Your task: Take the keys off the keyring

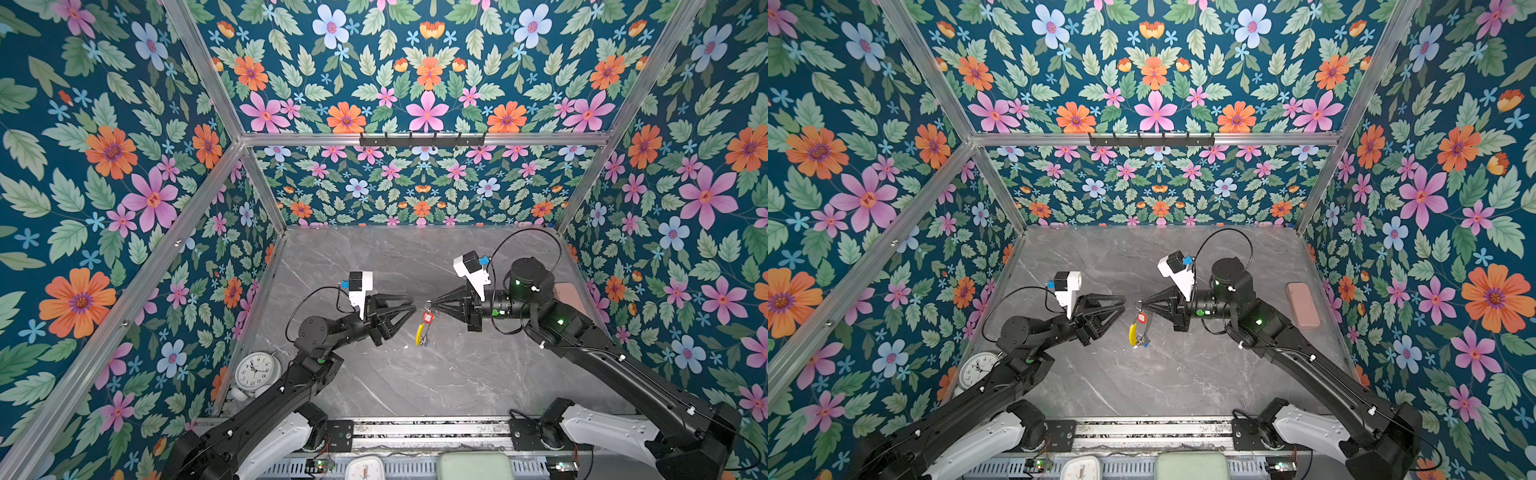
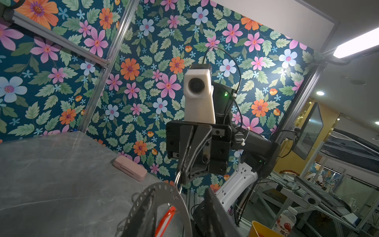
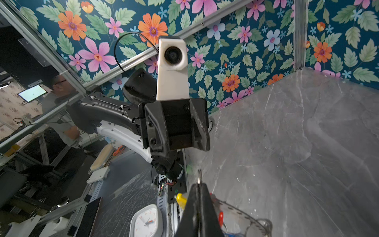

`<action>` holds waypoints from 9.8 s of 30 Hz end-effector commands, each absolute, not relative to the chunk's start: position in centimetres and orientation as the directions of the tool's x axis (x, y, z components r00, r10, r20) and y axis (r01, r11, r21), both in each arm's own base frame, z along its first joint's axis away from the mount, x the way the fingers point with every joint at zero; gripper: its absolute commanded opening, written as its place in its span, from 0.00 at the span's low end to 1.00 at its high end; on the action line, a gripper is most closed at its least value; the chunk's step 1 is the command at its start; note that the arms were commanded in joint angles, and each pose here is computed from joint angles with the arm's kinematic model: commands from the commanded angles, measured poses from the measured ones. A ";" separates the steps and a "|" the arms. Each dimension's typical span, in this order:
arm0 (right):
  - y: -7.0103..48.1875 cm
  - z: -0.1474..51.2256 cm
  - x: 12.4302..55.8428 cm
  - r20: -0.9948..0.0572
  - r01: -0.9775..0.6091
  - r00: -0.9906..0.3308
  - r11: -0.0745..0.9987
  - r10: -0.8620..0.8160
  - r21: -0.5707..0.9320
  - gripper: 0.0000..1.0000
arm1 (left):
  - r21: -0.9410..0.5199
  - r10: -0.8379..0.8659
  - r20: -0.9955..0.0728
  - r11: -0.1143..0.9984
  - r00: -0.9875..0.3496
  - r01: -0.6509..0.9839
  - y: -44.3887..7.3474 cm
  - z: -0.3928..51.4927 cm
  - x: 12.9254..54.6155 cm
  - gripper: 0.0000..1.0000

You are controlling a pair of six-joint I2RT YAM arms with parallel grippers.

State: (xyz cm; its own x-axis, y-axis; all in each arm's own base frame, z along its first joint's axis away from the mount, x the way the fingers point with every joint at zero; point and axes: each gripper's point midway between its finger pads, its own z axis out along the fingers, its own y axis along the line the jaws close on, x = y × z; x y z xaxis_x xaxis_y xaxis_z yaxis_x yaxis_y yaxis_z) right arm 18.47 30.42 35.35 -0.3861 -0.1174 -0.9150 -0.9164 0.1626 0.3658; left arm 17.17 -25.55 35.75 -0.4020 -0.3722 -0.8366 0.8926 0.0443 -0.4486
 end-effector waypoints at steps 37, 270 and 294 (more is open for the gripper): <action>30.0 33.4 18.5 -0.859 -0.920 -0.378 0.243 -0.346 0.307 0.00 | -0.467 -0.153 -0.876 0.022 -0.458 0.884 -28.8 33.8 17.2 0.21; 30.0 36.5 17.3 -0.913 -0.962 -0.271 0.048 -0.306 0.270 0.03 | -0.444 -0.182 -0.883 0.024 -0.433 0.895 -29.3 36.1 15.5 0.04; 28.7 41.7 19.6 -0.916 -0.931 -0.286 0.143 0.282 0.335 0.46 | -0.293 -0.500 -0.835 0.049 -0.230 0.955 -26.8 39.7 16.4 0.03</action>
State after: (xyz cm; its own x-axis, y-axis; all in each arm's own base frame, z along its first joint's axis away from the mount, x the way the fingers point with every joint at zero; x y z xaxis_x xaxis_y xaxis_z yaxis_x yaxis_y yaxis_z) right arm 19.58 28.98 38.74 -0.3228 0.1702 -0.9311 -0.9202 0.1739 0.3508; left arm 17.04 -27.85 37.11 -0.3082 -0.4032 -0.8616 0.9280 0.0720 -0.3656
